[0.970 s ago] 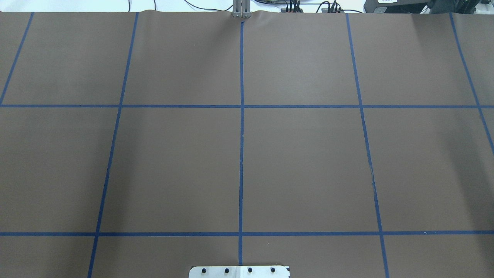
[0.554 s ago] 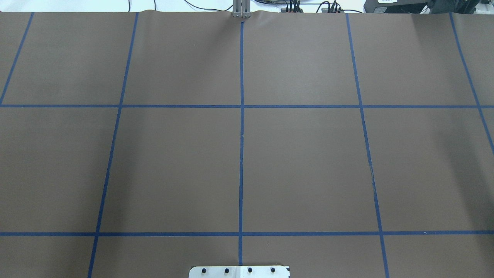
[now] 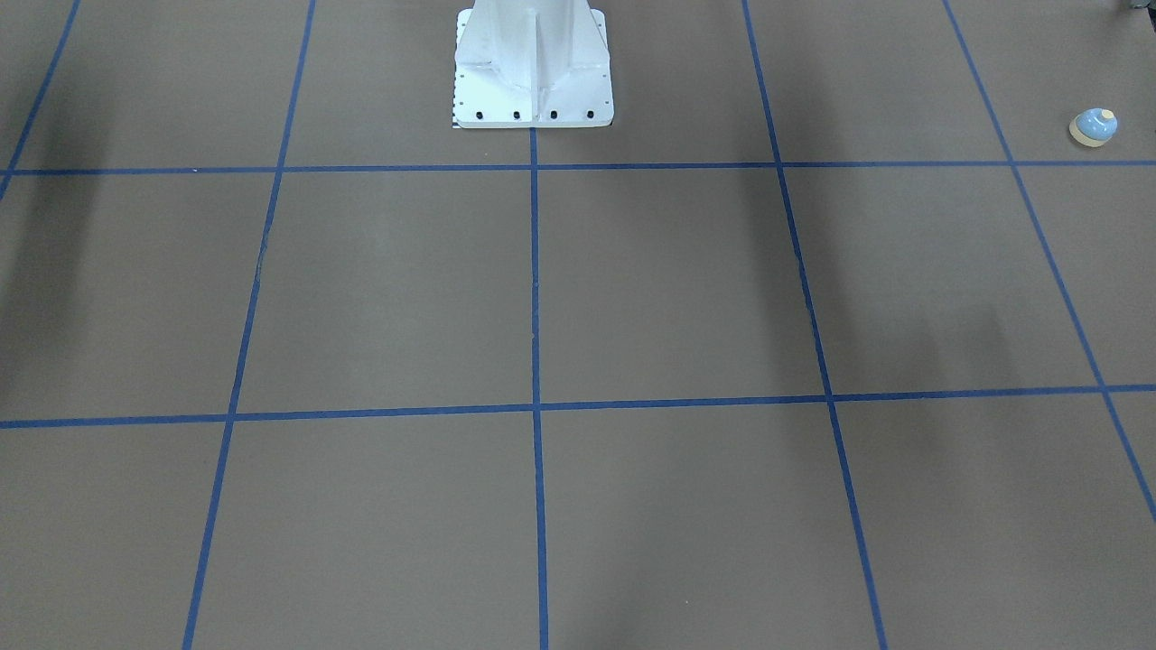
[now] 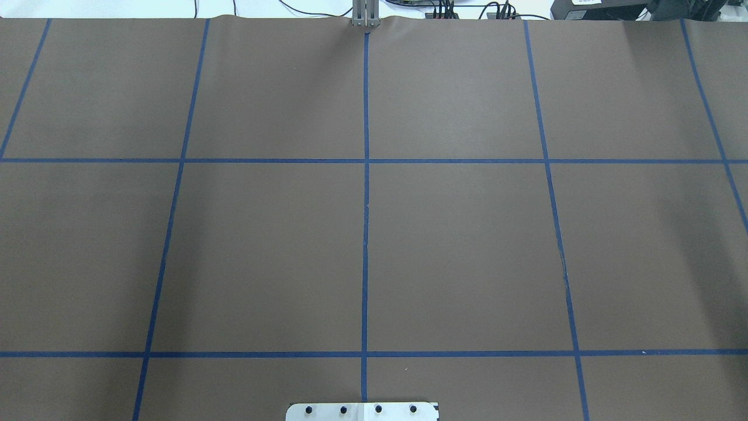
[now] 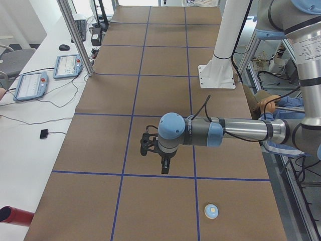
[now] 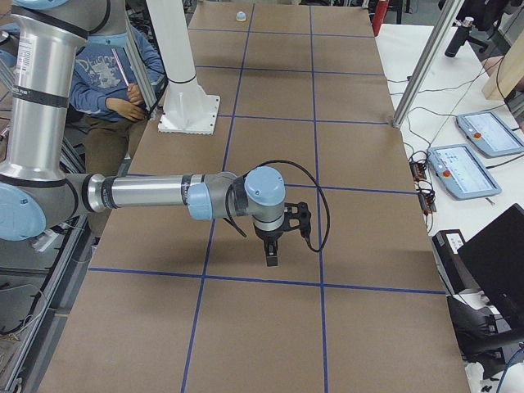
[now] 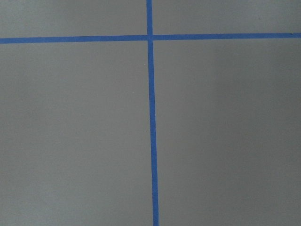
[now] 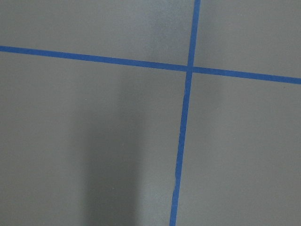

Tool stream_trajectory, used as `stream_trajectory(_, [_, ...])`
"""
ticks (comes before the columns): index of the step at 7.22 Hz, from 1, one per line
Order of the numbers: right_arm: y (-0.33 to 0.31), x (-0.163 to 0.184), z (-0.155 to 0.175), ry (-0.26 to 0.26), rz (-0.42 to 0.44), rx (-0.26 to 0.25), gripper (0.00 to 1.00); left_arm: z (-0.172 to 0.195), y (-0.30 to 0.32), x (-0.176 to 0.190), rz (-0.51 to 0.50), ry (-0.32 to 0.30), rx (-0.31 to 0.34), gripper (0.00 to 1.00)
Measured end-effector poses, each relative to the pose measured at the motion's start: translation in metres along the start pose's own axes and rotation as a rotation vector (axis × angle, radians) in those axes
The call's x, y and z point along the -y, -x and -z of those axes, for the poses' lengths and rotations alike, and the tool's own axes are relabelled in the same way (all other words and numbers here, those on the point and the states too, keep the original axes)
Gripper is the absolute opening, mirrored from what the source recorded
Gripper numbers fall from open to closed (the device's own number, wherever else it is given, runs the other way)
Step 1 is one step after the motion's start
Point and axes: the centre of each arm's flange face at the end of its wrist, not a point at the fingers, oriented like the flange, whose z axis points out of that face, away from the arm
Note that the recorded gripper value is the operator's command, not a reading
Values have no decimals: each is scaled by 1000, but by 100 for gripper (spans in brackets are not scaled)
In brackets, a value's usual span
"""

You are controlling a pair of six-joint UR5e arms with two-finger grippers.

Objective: Place and press bell with both arms

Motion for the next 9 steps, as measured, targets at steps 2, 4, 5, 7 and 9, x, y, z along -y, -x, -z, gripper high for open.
stream_trajectory(2, [2,0,0,-7,10,26,100,-7,-4,-1,4,17,-26,98])
stream_trajectory(4, [9,3,2,-39,50,49,100,-35,-20,3,-55,88,-10,100])
stream_trajectory(5, [12,4,2,-46,63,60,100,-51,-25,2,-85,131,22,100])
stream_trajectory(7, [16,4,2,-47,71,95,100,-84,2,-12,-91,198,80,100])
stream_trajectory(9, [19,4,0,-42,75,112,100,-119,47,-32,-96,229,87,100])
